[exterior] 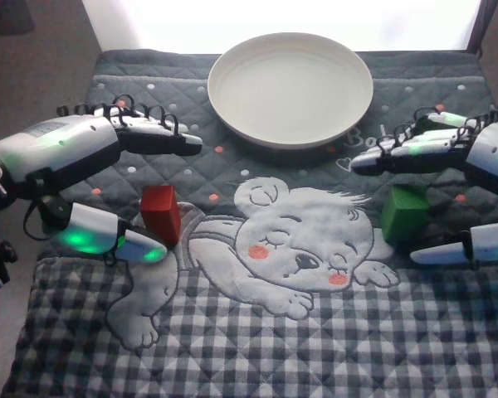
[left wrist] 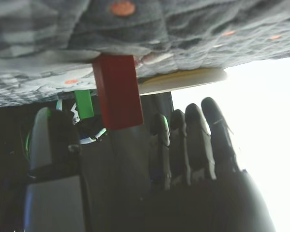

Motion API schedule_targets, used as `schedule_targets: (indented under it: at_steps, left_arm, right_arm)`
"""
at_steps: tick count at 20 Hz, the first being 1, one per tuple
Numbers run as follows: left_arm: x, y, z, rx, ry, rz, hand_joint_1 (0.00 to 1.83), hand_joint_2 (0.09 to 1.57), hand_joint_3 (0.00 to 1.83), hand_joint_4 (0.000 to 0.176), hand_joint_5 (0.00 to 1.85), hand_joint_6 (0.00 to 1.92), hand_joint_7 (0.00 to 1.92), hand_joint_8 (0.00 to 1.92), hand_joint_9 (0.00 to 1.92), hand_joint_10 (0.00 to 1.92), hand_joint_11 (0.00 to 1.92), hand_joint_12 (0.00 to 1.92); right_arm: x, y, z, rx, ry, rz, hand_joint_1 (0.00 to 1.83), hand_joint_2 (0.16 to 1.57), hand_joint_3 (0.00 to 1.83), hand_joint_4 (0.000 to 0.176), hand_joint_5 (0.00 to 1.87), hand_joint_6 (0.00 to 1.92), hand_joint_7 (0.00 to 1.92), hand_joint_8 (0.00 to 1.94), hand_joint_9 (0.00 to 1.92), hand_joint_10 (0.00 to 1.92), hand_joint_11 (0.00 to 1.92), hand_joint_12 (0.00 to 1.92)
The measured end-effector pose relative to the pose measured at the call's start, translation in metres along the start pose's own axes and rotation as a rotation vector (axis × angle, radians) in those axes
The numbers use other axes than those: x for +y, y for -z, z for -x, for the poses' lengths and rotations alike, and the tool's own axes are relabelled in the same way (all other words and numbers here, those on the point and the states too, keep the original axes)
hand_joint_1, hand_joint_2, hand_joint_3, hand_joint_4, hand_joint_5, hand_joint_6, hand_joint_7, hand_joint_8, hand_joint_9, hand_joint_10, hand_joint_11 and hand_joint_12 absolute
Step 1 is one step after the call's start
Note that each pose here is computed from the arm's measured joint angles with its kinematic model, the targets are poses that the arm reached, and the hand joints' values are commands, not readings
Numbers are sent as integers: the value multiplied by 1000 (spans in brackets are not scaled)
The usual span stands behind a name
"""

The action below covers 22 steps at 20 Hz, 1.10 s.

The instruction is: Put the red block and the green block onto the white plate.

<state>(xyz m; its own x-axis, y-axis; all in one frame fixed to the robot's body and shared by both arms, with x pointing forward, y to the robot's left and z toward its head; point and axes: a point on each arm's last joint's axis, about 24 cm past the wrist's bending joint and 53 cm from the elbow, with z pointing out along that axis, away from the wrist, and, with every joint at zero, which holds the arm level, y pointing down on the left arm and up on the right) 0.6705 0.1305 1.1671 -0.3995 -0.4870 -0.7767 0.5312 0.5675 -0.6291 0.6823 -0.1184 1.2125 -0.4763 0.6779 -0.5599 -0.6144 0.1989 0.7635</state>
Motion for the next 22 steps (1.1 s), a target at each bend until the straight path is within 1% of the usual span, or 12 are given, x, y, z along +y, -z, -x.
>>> schedule_targets:
  at_steps: [7, 10, 11, 12, 13, 15, 16, 17, 19, 20, 21, 22]
  left_arm:
    - [2, -3, -5, 9, 2, 4, 997, 981, 7, 0, 730, 9, 827, 22, 710, 60, 87, 1211]
    - [2, -3, -5, 10, 2, 4, 1146, 1017, 1, 0, 899, 14, 1000, 27, 933, 95, 439, 1115]
    - [2, -3, -5, 9, 4, 4, 1241, 1058, 0, 0, 1004, 598, 1138, 649, 1070, 83, 621, 1038]
    - [2, -4, -5, 8, 5, 5, 1270, 1067, 3, 0, 1039, 668, 1126, 883, 1210, 128, 722, 1157]
    - [3, -4, -5, 8, 7, 7, 1284, 1067, 0, 0, 1121, 533, 1095, 1008, 1260, 166, 731, 1293]
    - [3, -4, -5, 7, 8, 6, 1283, 1048, 0, 0, 1244, 339, 1097, 996, 1242, 204, 704, 1344]
    - [3, -4, -5, 6, 10, 5, 1287, 1046, 0, 0, 1251, 307, 1107, 991, 1234, 243, 652, 1437]
    - [3, -5, -5, 2, 15, 5, 1288, 1054, 7, 0, 1238, 310, 1073, 1064, 1095, 584, 594, 1552]
    - [5, -9, -5, -10, 31, 5, 1283, 1075, 0, 0, 1249, 253, 1013, 1181, 930, 990, 632, 1592]
    - [5, -11, -4, -21, 34, -3, 1275, 1094, 2, 0, 1242, 220, 955, 1287, 855, 1192, 563, 1681]
    - [2, -15, -1, -30, 37, -9, 1276, 1094, 0, 0, 1245, 208, 957, 1290, 854, 1238, 573, 1685]
    - [-2, -19, 4, -45, 38, -21, 1286, 1064, 1, 0, 1264, 214, 1045, 1145, 931, 1111, 687, 1595]
  right_arm:
    - [4, -4, -2, 0, -3, 14, 1033, 945, 0, 42, 762, 4, 724, 6, 753, 28, 288, 1095]
    - [3, -4, -3, 2, -4, 14, 1141, 976, 1, 0, 868, 6, 800, 5, 872, 22, 479, 1063]
    - [3, -4, -3, 1, -4, 14, 1187, 978, 0, 0, 926, 5, 858, 7, 938, 30, 535, 1070]
    - [3, -5, -4, 2, -5, 14, 1193, 1022, 4, 0, 1115, 517, 996, 8, 1065, 52, 634, 1127]
    - [3, -5, -4, 2, -6, 15, 1242, 1048, 2, 0, 1210, 439, 1037, 793, 1126, 86, 554, 1309]
    - [4, -6, -4, 0, -9, 18, 1269, 1084, 0, 0, 1367, 87, 916, 1243, 748, 941, 224, 1690]
    - [3, -6, -4, 0, -7, 18, 1271, 1091, 0, 0, 1344, 58, 928, 1290, 767, 1267, 356, 1791]
    - [3, -6, -3, -1, -6, 18, 1268, 1103, 0, 0, 1328, 48, 909, 1340, 760, 1521, 493, 1889]
    - [3, -7, 0, -4, 1, 19, 1272, 1091, 0, 0, 1331, 57, 948, 1279, 820, 1516, 644, 1798]
    - [5, -10, 3, -6, 12, 24, 1274, 1088, 0, 0, 1305, 73, 986, 1240, 873, 1700, 768, 1896]
    - [8, -15, 9, -12, 24, 28, 1210, 1046, 0, 0, 1226, 465, 963, 1531, 1029, 1877, 1019, 1916]
    - [14, -20, 18, -30, 33, 43, 1199, 1034, 0, 0, 1201, 569, 988, 1296, 931, 1804, 842, 1920]
